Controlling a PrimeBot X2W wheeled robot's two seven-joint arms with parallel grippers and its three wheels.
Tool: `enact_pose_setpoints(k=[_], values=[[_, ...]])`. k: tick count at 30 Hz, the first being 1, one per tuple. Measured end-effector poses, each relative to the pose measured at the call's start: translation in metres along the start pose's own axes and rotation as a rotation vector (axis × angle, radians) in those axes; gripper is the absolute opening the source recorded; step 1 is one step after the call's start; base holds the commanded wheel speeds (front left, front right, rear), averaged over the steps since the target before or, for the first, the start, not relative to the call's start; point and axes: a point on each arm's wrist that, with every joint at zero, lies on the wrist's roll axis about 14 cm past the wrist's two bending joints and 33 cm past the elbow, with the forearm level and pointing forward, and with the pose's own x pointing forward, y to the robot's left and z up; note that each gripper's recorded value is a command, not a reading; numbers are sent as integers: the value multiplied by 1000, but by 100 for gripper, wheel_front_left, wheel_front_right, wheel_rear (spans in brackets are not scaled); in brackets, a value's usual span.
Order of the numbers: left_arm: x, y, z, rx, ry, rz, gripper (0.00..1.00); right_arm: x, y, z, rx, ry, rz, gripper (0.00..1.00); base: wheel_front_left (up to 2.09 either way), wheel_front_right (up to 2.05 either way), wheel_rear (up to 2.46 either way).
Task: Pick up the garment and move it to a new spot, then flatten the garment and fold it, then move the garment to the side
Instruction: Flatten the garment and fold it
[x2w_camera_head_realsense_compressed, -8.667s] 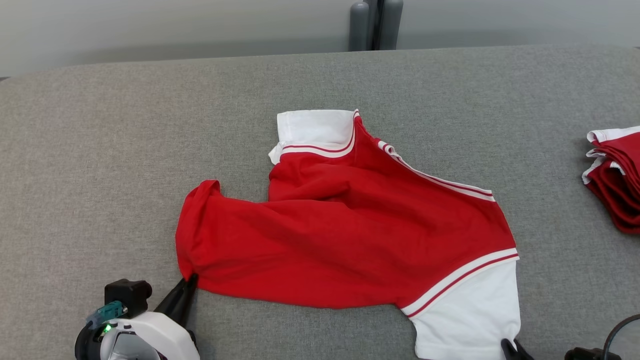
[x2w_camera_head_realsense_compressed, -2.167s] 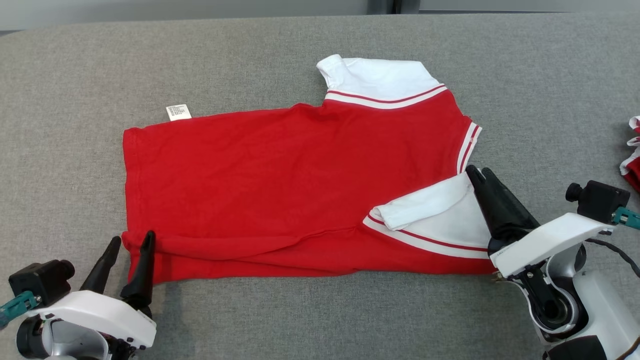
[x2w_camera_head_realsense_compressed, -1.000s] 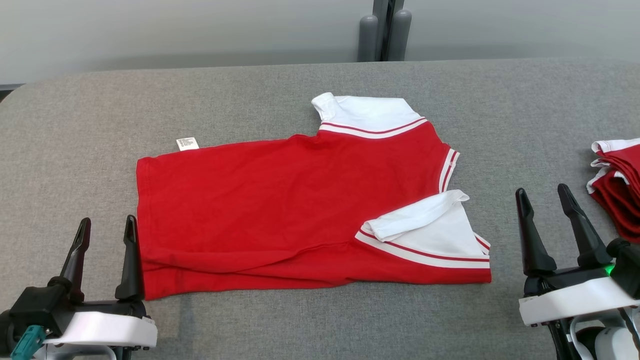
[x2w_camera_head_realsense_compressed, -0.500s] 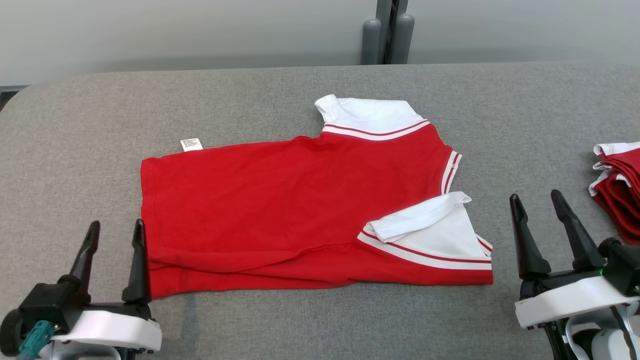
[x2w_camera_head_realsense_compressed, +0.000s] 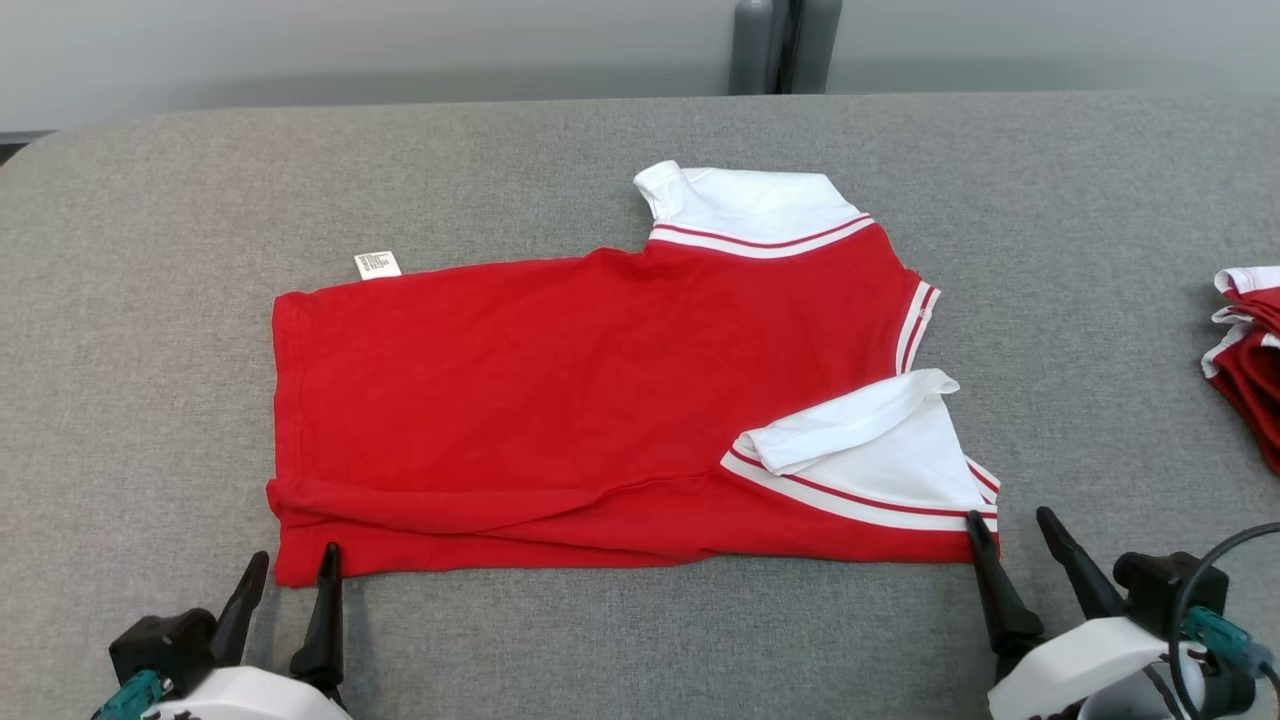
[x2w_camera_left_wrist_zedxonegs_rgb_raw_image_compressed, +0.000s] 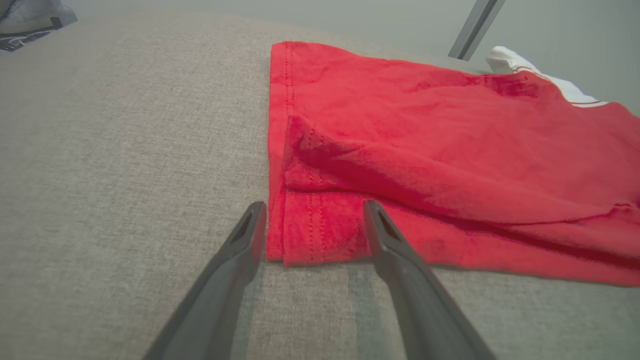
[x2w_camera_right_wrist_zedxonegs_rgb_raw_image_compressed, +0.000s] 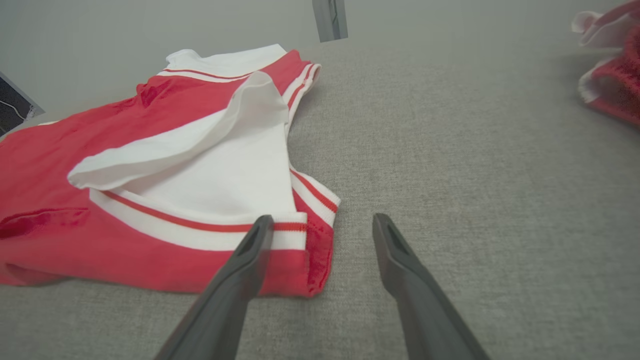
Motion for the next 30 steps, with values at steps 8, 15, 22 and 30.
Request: enact_pose_setpoints(k=[8,15,22,30], values=[[16,6,-21,-32,78,-6,100,13,12,-25,35,84,35,100,0,0,0],[25,4,-27,-48,112,-36,0,24,21,-33,64,137,71,12,0,0,0],[26,-3,-16,-42,65,-71,0,25,21,-28,95,118,79,0,0,0,0],[29,-35,20,21,-32,-191,0,14,-3,-11,144,51,11,0,0,0,0]])
